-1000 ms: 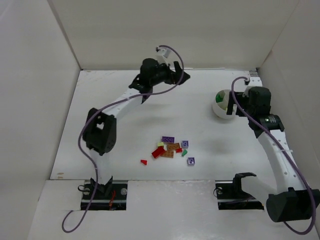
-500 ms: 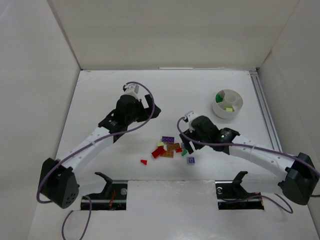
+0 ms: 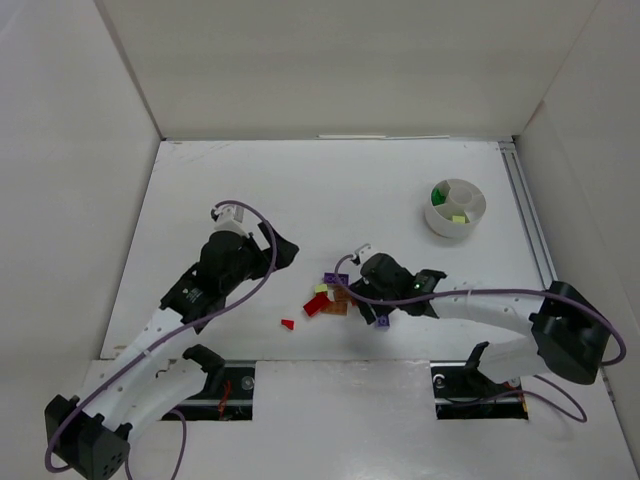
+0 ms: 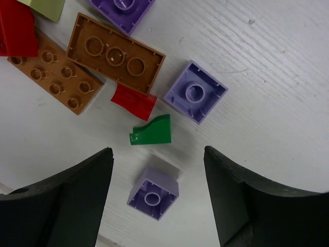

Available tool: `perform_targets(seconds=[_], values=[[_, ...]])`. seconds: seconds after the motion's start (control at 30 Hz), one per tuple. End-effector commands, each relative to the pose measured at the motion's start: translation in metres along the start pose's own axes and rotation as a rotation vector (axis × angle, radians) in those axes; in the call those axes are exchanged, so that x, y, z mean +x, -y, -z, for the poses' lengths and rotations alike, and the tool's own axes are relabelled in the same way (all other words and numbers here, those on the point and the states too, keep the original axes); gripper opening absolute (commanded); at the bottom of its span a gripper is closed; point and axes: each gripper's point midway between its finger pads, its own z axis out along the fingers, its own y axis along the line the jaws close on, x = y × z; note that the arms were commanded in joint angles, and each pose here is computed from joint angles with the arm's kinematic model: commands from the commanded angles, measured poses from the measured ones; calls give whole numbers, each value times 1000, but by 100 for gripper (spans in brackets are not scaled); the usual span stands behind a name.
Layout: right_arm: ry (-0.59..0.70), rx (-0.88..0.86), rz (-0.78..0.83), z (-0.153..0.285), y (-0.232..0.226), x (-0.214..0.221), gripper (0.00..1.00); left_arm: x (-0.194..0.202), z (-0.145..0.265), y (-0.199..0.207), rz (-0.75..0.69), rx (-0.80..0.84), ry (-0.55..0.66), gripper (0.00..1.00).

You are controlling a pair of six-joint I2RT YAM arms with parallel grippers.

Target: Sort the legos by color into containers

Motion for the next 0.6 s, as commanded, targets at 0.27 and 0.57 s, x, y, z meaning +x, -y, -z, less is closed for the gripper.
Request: perform_targets(seconds=[0.27, 0.57], values=[[24, 89, -38, -29, -1, 5, 70, 1, 10, -7, 36, -17, 24, 100], [20, 134, -65, -25, 4, 6, 37, 1, 10, -1, 14, -4, 12, 100]])
